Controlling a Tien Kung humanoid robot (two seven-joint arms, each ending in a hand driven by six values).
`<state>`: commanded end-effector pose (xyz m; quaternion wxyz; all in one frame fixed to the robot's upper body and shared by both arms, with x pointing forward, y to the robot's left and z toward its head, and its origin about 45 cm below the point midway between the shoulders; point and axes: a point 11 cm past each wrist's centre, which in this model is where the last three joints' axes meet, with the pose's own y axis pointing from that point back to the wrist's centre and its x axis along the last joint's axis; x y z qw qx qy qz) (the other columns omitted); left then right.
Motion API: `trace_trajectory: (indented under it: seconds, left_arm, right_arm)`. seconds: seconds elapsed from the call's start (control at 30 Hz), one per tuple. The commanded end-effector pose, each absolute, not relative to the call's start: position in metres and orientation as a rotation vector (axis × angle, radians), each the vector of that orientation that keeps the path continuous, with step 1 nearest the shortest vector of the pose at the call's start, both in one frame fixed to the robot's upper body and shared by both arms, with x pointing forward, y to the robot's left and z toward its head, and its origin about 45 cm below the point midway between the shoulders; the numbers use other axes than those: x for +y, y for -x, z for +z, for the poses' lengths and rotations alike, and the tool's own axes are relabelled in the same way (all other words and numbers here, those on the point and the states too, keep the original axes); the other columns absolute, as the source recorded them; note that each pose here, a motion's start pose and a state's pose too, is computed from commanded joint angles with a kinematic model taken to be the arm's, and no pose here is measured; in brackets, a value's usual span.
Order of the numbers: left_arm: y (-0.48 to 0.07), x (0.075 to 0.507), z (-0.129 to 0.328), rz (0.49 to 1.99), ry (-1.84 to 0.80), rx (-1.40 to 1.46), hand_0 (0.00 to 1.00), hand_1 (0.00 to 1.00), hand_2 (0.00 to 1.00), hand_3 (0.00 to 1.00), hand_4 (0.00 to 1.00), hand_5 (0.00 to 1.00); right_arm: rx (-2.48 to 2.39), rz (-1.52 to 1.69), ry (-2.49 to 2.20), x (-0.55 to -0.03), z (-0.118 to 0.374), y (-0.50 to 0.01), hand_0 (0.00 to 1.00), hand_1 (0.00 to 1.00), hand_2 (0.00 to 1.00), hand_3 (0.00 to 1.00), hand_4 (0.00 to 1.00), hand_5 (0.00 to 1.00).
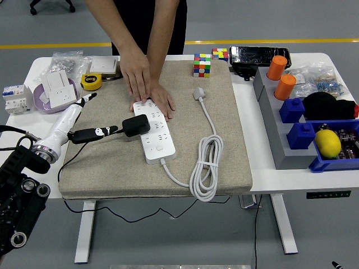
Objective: Pick up the plug,place it near the board,insert it into the board,press the button
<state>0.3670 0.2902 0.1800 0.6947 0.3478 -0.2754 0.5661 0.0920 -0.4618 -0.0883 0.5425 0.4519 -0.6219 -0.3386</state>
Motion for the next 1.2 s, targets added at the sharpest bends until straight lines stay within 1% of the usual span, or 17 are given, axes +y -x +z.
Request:
trace_trajectory:
  seconds: [0.13, 0.17, 0.33, 0.37, 0.47, 0.53, 0.57, 0.93, 0.97, 1.13, 1.17, 1.2]
  left_arm:
    - [-0.380, 0.273, 0.178, 1.196, -0.802, -0.658, 0.998, 0.998, 0.998, 0.967, 0.998, 0.434]
    - [-0.382, 0.271, 0.177, 1.186, -0.804, -0.663, 0.998, 0.998, 0.989, 0.938, 0.998, 0.421]
    - [-0.390, 0.258, 0.170, 1.156, -0.809, -0.677, 0.998, 0.998, 0.989, 0.938, 0.998, 0.421]
    - [-0.391, 0.256, 0.168, 1.152, -0.810, -0.676, 0.998, 0.998, 0.953, 0.959, 0.998, 0.458]
    - [-0.393, 0.250, 0.160, 1.135, -0.822, -0.662, 0.998, 0.998, 0.953, 0.959, 0.998, 0.458]
    - [-0.393, 0.247, 0.155, 1.127, -0.827, -0.652, 0.998, 0.998, 0.953, 0.959, 0.998, 0.458]
    - [-0.393, 0.245, 0.152, 1.124, -0.826, -0.647, 0.998, 0.998, 0.954, 0.941, 0.998, 0.465]
    - [-0.397, 0.243, 0.137, 1.139, -0.834, -0.657, 0.979, 0.989, 0.934, 0.946, 0.998, 0.471]
    - [-0.397, 0.243, 0.136, 1.136, -0.839, -0.658, 0.968, 0.983, 0.923, 0.917, 0.998, 0.476]
    - [-0.397, 0.238, 0.135, 1.137, -0.847, -0.670, 0.968, 0.983, 0.923, 0.917, 0.998, 0.476]
    - [-0.397, 0.238, 0.134, 1.137, -0.847, -0.670, 0.908, 0.920, 0.843, 0.826, 0.998, 0.487]
    - [-0.397, 0.237, 0.134, 1.137, -0.849, -0.672, 0.908, 0.920, 0.843, 0.826, 0.998, 0.487]
  right_arm:
    - [-1.477, -0.801, -1.074, -0.462, -0.088, -0.094, 0.816, 0.751, 0.751, 0.788, 0.998, 0.909]
    - [-1.476, -0.801, -1.073, -0.463, -0.088, -0.093, 0.817, 0.752, 0.751, 0.788, 0.998, 0.908]
    - [-1.470, -0.805, -1.064, -0.464, -0.088, -0.089, 0.817, 0.752, 0.751, 0.788, 0.998, 0.908]
    - [-1.469, -0.806, -1.064, -0.463, -0.088, -0.089, 0.816, 0.751, 0.751, 0.788, 0.998, 0.908]
    - [-1.467, -0.804, -1.066, -0.463, -0.088, -0.090, 0.816, 0.751, 0.751, 0.788, 0.998, 0.908]
    - [-1.469, -0.802, -1.070, -0.462, -0.088, -0.091, 0.816, 0.751, 0.751, 0.788, 0.998, 0.908]
    - [-1.470, -0.801, -1.072, -0.462, -0.088, -0.092, 0.817, 0.752, 0.751, 0.789, 0.998, 0.908]
    - [-1.458, -0.795, -1.070, -0.464, -0.088, -0.091, 0.818, 0.751, 0.751, 0.789, 0.998, 0.908]
    - [-1.458, -0.794, -1.070, -0.464, -0.088, -0.091, 0.817, 0.751, 0.751, 0.789, 0.998, 0.907]
    - [-1.454, -0.794, -1.071, -0.464, -0.088, -0.090, 0.817, 0.751, 0.751, 0.789, 0.998, 0.907]
    - [-1.454, -0.794, -1.071, -0.464, -0.088, -0.090, 0.817, 0.751, 0.751, 0.789, 0.998, 0.905]
    - [-1.452, -0.794, -1.071, -0.464, -0.088, -0.090, 0.817, 0.751, 0.751, 0.789, 0.998, 0.905]
